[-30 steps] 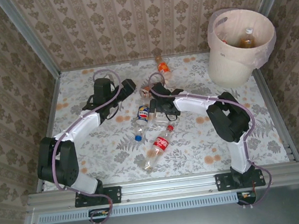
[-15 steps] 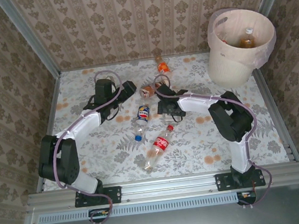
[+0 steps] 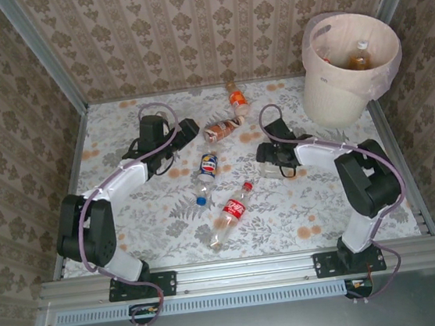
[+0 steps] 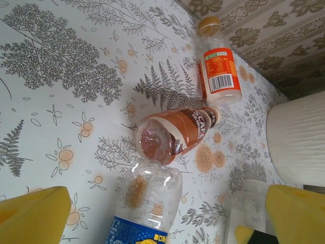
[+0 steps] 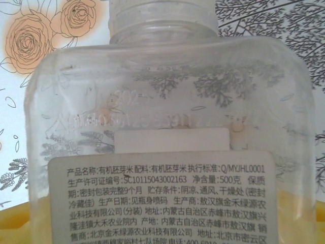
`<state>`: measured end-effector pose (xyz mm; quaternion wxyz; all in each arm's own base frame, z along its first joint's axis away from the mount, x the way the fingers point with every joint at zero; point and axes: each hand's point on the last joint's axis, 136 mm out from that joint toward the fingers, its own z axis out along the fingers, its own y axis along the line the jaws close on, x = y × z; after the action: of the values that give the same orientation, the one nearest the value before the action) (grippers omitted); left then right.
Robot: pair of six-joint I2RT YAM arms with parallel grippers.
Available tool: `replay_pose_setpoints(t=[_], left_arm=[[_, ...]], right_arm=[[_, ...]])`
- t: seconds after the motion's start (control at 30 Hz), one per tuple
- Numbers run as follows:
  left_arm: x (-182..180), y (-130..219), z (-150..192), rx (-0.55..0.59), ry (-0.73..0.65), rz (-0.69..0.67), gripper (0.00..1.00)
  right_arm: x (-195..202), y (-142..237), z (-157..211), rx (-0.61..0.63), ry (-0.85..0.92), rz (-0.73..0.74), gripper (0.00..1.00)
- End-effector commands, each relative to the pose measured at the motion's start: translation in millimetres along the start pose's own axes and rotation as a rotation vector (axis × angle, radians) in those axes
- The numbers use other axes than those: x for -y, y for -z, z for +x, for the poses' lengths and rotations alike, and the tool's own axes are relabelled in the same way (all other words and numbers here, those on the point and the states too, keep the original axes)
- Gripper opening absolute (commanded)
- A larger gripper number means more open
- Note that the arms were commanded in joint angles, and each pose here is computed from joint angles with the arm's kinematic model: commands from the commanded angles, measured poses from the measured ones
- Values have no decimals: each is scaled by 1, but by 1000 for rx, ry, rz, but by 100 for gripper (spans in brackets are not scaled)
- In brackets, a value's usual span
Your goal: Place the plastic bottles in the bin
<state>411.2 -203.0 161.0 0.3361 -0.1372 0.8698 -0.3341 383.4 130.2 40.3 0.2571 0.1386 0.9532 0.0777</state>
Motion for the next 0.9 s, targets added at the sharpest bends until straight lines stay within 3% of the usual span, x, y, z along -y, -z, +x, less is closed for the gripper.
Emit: replay_pose_setpoints(t=[0.0,0.13,0.4,0.6,0.87], left_arm=[[3,-3,-4,-6,18,11,100],[6,-4,-3,-8,15,19,100],[5,-3,-2,-10,15,19,100],[5,0,-2,-6,8,18,100],[3,7,-3,15,2,10,100]], right_arm=[[-21,20,-14,77,54,-144,67],[-44,45,-28,185,80,-317,61],[-72,95,-71,356,109,-488,59],[-74,156,-135,538,121,-537,58],[-47,215,-211,750,130,-458,59]])
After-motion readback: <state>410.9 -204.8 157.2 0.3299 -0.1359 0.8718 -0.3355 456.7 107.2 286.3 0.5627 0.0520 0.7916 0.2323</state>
